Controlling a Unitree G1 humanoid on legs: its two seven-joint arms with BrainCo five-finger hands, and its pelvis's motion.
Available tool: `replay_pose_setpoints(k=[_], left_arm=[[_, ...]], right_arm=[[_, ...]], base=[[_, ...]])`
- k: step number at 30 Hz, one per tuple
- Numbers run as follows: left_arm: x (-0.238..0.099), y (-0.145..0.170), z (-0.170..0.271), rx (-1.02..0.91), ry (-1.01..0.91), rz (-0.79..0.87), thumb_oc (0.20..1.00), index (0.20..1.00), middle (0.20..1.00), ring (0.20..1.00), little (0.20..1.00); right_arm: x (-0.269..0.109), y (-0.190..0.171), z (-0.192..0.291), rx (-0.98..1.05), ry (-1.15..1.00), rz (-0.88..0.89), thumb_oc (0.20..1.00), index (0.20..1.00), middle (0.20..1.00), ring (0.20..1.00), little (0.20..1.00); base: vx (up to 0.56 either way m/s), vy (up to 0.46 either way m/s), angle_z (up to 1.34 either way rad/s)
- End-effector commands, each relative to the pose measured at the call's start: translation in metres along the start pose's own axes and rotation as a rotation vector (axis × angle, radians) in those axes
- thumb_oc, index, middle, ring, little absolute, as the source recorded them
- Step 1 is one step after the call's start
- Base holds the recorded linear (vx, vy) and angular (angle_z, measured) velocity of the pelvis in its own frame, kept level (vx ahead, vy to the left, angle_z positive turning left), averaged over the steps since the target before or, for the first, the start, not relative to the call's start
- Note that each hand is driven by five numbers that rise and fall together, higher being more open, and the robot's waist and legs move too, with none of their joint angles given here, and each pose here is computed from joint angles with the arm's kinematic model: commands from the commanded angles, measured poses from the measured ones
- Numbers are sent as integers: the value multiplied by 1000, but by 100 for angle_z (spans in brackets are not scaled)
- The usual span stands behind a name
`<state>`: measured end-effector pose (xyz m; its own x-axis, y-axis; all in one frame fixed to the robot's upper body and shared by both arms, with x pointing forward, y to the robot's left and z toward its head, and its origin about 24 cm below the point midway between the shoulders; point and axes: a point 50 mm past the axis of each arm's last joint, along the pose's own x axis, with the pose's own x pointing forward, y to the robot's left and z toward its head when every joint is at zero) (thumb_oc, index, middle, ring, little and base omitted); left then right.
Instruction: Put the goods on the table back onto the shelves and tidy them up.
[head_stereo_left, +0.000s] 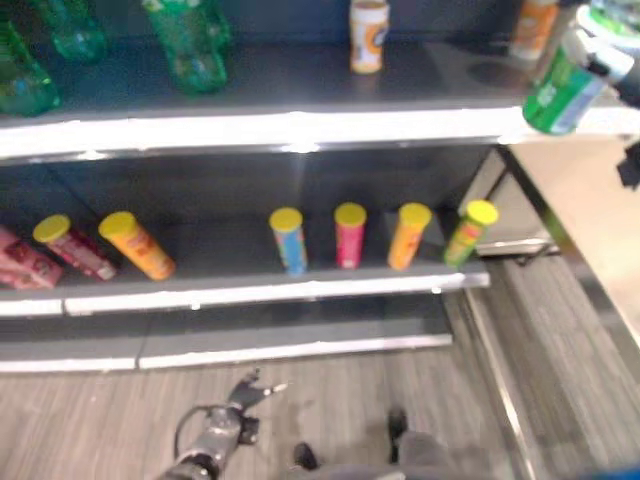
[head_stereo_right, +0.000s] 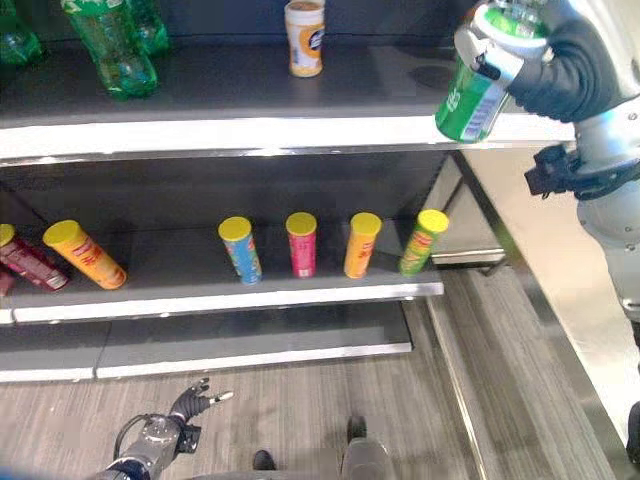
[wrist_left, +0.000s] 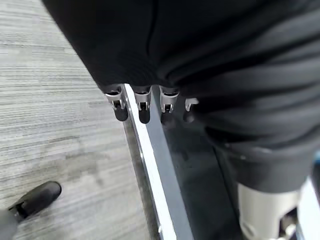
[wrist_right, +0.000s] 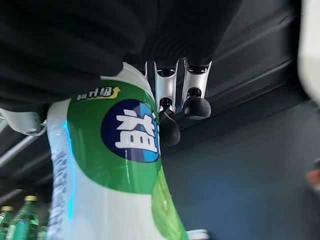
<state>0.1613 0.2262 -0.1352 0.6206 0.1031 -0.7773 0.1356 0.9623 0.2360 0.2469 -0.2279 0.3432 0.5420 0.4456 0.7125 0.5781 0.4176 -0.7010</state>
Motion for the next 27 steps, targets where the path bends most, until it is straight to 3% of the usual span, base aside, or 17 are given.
replay_pose_setpoints(k=[1, 13, 27], left_arm=[[-8, 4, -20, 23, 34, 7, 1000, 1000, 1000, 1000, 1000], [-18, -11, -50, -14, 129, -30, 1000, 1000, 1000, 1000, 1000], [-17, -7, -48, -31, 127, -13, 1000, 1000, 1000, 1000, 1000]], right_arm=[[13, -17, 2, 14, -15, -70, 200, 200, 200, 200, 200], [29, 20, -11, 53, 35, 106, 200, 200, 200, 200, 200], [52, 44, -47, -21, 189, 224, 200, 200, 200, 200, 200]], base=[[52, -49, 98], [53, -71, 16], [4, -52, 12]])
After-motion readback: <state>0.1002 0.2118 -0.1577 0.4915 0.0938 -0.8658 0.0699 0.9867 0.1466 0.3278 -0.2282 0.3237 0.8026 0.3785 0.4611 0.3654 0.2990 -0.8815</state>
